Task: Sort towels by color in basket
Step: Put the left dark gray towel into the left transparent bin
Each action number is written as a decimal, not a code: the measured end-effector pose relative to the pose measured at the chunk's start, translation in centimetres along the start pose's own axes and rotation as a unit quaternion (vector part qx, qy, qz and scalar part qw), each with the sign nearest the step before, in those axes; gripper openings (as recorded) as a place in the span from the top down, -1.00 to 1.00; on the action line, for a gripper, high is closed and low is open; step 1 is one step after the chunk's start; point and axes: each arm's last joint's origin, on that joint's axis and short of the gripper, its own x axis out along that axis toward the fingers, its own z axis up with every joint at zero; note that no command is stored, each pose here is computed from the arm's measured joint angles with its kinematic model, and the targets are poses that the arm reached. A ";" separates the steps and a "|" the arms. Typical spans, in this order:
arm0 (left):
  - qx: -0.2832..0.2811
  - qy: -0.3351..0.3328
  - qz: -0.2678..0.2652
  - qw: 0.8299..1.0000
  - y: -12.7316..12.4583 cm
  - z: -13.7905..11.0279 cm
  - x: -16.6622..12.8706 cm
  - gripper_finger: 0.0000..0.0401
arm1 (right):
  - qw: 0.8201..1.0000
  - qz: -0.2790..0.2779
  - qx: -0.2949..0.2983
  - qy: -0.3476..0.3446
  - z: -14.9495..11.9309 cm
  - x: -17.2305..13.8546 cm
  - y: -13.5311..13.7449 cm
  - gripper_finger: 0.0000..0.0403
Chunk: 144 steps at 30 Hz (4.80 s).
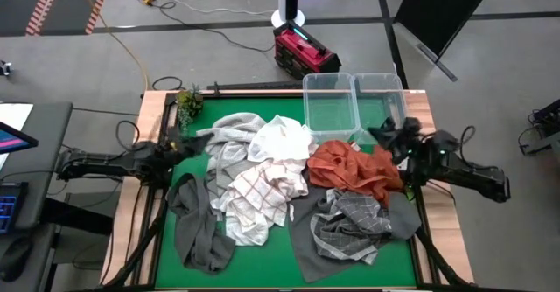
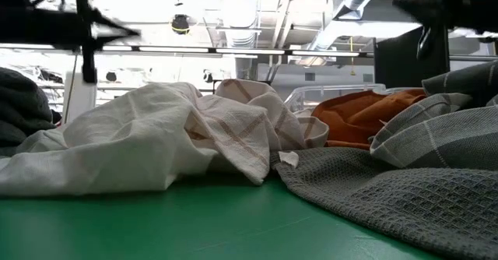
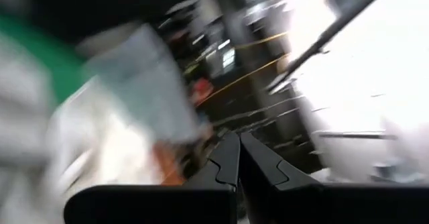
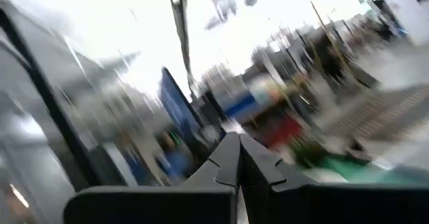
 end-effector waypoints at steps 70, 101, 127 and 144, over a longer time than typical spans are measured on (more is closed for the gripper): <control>0.418 0.854 0.149 0.272 -5.8 -14.1 4.5 0.06 | 0.827 -0.034 -0.314 0.466 8.9 22.6 7.4 -0.29; 0.432 0.364 0.126 0.816 -14.8 -3.0 5.9 0.99 | 0.863 -0.068 -0.267 0.423 10.3 22.8 9.9 -0.29; 0.497 0.227 -0.074 0.834 -19.0 -1.3 23.7 0.99 | 0.886 0.034 -0.322 0.330 8.4 28.6 10.9 -0.29; 0.581 0.181 -0.112 0.785 -23.4 -0.9 29.0 0.99 | 0.894 0.039 -0.285 0.343 5.6 30.2 11.0 -0.29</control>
